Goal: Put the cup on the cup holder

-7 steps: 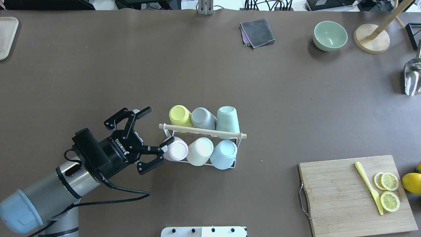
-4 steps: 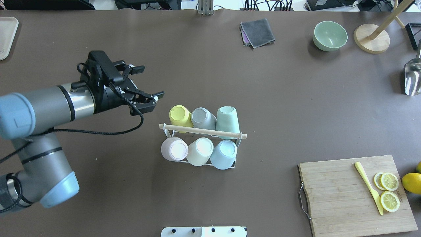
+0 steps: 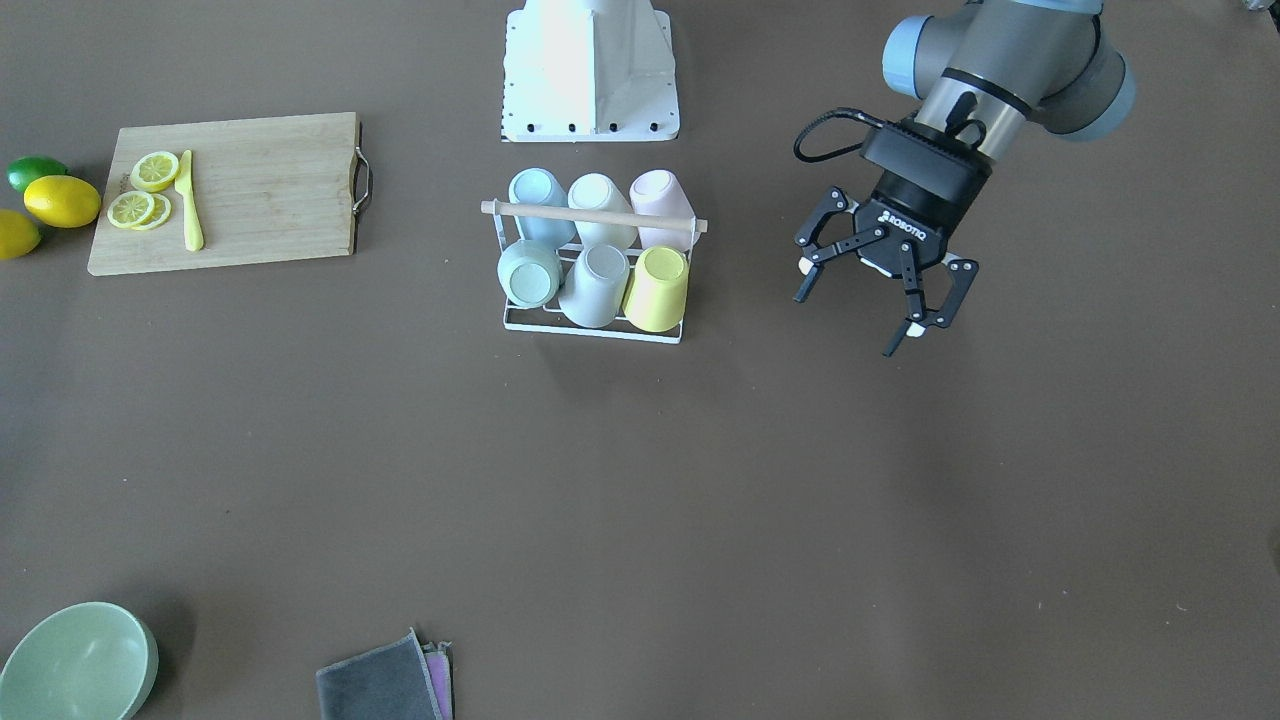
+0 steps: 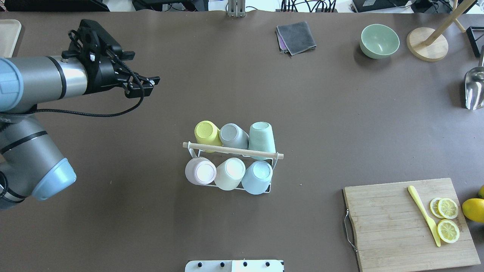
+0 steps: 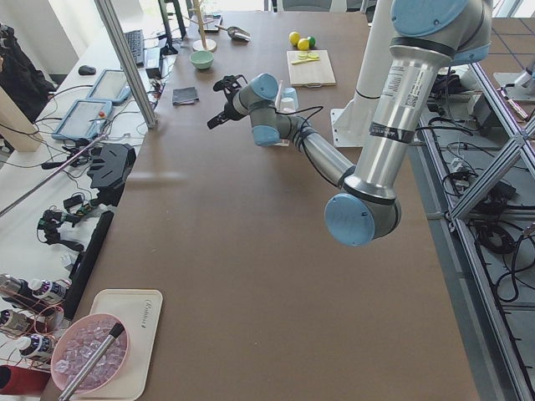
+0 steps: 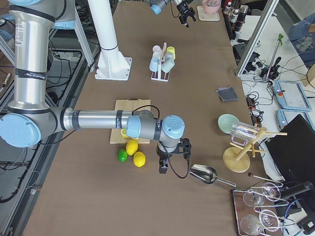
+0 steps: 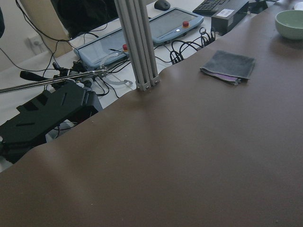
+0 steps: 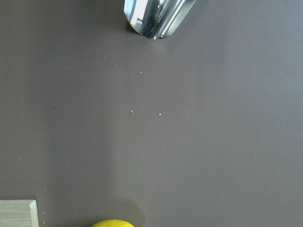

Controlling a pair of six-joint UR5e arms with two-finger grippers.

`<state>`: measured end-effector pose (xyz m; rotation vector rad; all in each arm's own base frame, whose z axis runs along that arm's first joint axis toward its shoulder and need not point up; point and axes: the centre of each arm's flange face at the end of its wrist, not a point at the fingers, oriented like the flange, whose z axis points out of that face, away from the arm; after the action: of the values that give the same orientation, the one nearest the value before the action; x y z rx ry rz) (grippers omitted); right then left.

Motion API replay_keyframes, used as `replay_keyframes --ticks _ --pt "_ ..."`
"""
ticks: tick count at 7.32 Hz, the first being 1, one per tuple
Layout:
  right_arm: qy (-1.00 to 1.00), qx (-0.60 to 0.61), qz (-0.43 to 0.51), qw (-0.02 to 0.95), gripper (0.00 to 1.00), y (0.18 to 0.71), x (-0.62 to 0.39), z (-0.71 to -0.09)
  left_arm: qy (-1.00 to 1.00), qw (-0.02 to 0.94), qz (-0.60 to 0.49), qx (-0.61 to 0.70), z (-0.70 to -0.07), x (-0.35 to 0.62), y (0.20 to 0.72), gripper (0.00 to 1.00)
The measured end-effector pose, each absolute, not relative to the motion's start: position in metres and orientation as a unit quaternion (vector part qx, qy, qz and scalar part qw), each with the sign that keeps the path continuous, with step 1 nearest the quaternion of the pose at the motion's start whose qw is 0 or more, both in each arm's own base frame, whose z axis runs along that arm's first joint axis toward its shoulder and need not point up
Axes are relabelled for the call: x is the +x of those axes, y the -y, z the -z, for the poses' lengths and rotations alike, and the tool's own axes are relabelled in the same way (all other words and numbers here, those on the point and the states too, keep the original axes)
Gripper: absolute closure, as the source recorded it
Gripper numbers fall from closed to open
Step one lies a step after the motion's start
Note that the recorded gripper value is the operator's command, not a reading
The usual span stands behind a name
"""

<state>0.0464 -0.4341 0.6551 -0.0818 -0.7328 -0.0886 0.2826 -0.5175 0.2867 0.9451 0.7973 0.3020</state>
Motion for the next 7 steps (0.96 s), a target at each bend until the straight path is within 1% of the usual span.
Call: replay_keyframes --ticks 2,4,5,7 --pt "0.358 -0.036 0.044 0.932 0.0 0.436 0.047 -0.651 -0.355 0.861 -0.124 0.342 -0.314 0.247 0.539 0.02" --pt "0.358 -0.035 0.044 0.932 0.0 0.437 0.047 -0.65 -0.346 0.912 -0.097 0.199 -0.354 0.213 0.553 0.02" --pt "0.357 -0.035 0.044 0.932 0.0 0.437 0.047 -0.65 -0.331 0.93 -0.074 0.139 -0.377 0.197 0.556 0.02" --pt "0.357 -0.035 0.044 0.932 0.0 0.437 0.047 -0.65 -0.323 0.944 -0.03 0.064 -0.431 0.159 0.557 0.02"
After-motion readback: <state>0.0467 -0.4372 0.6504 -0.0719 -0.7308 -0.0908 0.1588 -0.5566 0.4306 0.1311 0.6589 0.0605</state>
